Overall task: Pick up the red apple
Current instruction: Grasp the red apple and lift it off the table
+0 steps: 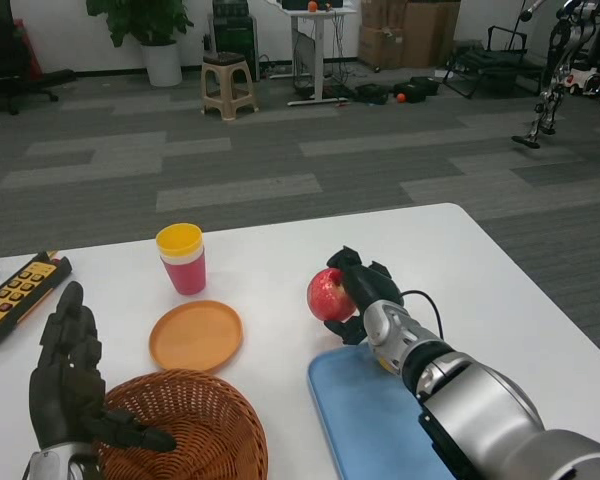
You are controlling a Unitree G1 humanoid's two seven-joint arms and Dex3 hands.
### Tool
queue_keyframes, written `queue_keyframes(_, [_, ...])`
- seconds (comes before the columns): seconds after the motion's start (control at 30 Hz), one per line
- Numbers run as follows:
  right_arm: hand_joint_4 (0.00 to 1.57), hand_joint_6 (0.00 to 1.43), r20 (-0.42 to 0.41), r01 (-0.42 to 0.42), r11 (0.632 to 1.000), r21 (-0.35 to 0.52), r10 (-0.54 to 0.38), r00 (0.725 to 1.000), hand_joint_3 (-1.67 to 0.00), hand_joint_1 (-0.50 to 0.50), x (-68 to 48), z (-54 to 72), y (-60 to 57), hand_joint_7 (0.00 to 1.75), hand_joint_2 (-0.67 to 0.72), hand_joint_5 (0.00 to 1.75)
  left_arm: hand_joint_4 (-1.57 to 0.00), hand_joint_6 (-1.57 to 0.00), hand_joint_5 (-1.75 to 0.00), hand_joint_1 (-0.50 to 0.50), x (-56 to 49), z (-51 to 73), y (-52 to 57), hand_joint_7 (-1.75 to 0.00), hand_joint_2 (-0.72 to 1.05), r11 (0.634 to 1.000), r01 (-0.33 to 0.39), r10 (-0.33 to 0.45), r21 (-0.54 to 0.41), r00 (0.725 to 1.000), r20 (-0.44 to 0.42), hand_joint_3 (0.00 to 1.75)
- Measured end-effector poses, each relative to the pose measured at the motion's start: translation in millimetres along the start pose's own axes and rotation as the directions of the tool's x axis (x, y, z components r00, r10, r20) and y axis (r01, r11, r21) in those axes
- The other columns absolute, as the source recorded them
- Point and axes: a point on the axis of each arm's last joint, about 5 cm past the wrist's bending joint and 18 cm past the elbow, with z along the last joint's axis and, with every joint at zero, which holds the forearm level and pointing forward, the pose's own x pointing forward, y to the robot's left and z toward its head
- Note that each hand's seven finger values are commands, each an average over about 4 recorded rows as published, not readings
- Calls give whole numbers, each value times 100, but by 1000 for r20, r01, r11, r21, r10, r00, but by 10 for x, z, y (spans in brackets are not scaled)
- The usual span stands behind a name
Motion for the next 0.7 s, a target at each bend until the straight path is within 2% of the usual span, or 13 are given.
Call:
queue_keyframes(0.23, [91,26,98,91,979,183,-110,989,-151,-46,-38,27,-118,140,-54,165,0,-34,0,-50,5,2,9,0,-64,1000,-8,8,1,1000,2,9])
queue_keyframes(0.33, [91,26,135,122,954,272,-164,977,-151,-46,-87,16,-182,140,-54,165,0,-34,0,-50,10,6,21,0,-64,1000,-19,19,1,1000,6,9])
queue_keyframes(0.5, [91,26,178,163,918,362,-240,954,-151,-46,-186,-30,-299,140,-54,165,0,-34,0,-50,19,18,46,0,-64,999,-38,38,2,999,17,9])
queue_keyframes(0.7, [97,26,177,238,854,462,-352,919,-151,-46,-333,-149,-500,134,-54,165,0,-34,0,-50,27,30,67,0,-64,999,-47,47,4,998,29,9])
